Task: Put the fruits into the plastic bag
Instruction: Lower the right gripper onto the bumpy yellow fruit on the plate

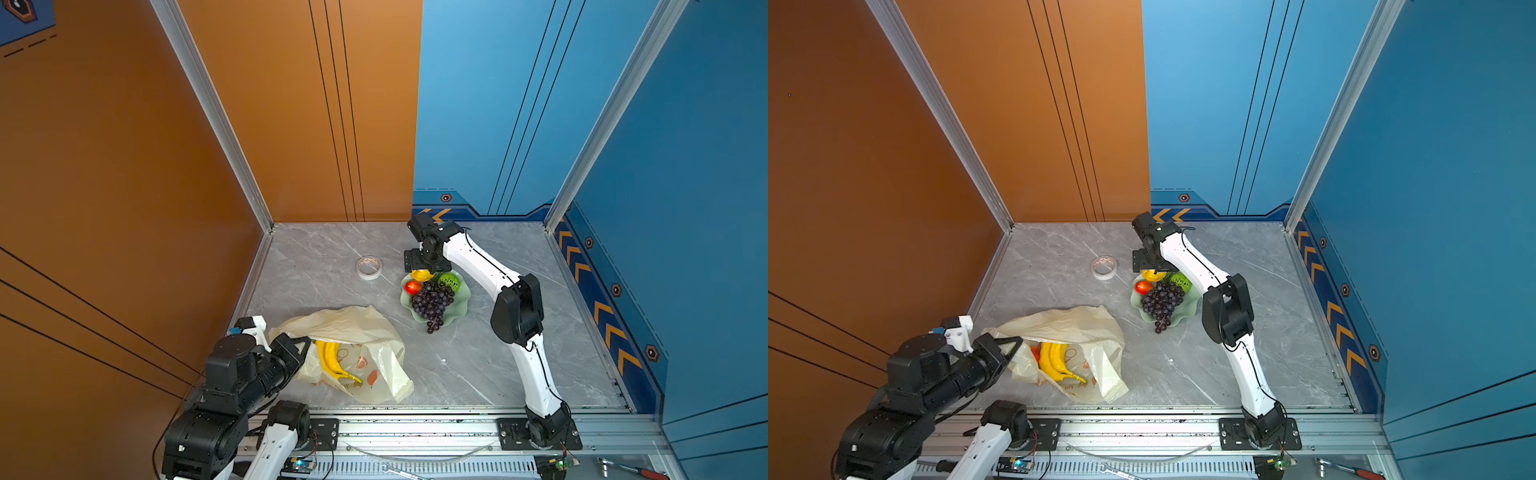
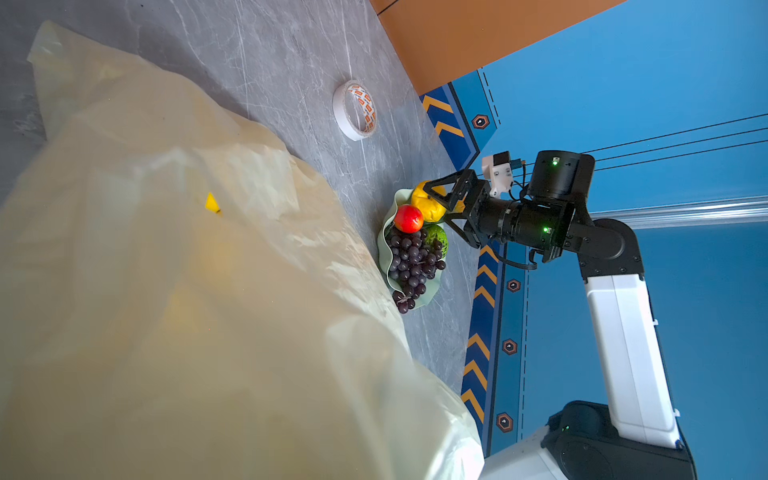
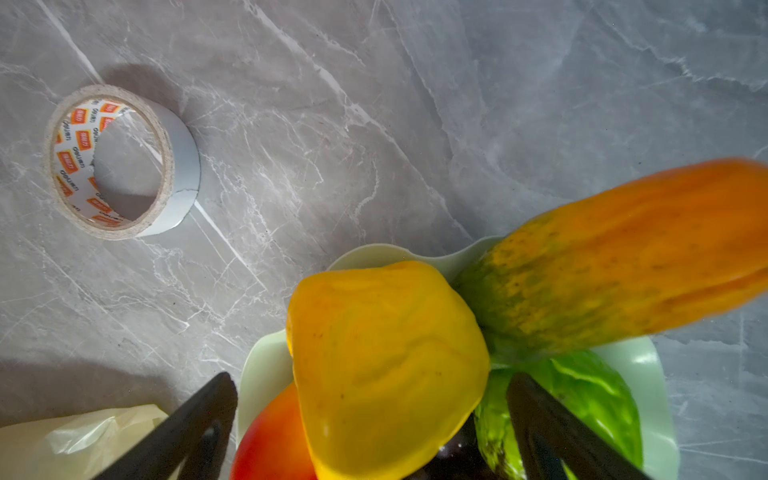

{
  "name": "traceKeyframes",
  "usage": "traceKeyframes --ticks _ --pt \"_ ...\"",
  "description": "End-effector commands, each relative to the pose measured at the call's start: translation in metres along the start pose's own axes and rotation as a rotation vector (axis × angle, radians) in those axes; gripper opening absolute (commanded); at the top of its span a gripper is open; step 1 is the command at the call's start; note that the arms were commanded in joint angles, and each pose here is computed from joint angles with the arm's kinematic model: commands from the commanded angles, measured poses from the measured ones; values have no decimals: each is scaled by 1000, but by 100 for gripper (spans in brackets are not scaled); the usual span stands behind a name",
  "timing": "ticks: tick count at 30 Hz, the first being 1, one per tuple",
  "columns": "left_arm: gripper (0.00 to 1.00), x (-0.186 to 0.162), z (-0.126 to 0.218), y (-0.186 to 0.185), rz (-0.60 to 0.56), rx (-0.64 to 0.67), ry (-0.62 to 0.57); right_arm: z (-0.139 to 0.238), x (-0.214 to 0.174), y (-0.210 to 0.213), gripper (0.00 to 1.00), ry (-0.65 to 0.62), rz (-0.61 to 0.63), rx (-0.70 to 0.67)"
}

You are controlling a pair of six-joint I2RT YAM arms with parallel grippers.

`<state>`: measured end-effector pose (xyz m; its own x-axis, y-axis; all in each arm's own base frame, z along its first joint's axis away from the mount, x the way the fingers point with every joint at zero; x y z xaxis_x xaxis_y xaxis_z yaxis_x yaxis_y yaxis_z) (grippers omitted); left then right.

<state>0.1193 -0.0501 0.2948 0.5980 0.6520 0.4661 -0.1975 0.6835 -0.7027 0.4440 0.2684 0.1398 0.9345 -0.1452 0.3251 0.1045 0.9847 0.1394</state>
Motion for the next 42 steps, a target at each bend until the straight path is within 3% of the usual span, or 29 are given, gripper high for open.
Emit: traceKeyframes --ticks 1,24,34,42 --pt "0 -5 -3 2 -1 6 32 2 1 -3 99 -12 10 -38" --pt "0 -3 -3 1 -6 12 26 -23 3 -14 89 18 -8 -82" --pt "0 -2 -3 2 -5 18 21 -18 6 -15 78 5 -1 -81" --pt "0 -1 -2 2 -4 17 14 -11 7 -16 64 -3 2 -76"
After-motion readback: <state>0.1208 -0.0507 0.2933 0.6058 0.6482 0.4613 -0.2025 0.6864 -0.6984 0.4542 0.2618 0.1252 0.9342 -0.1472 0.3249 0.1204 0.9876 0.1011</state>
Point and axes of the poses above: each gripper's point midway between its finger pads, its own z axis back along the fingers, its own y axis along the line the jaws close on, x = y × z, the point moved 2 cm from there along z, back along the fingers, and after that the axes turned 11 degrees about -z, right-handed, at the moved point
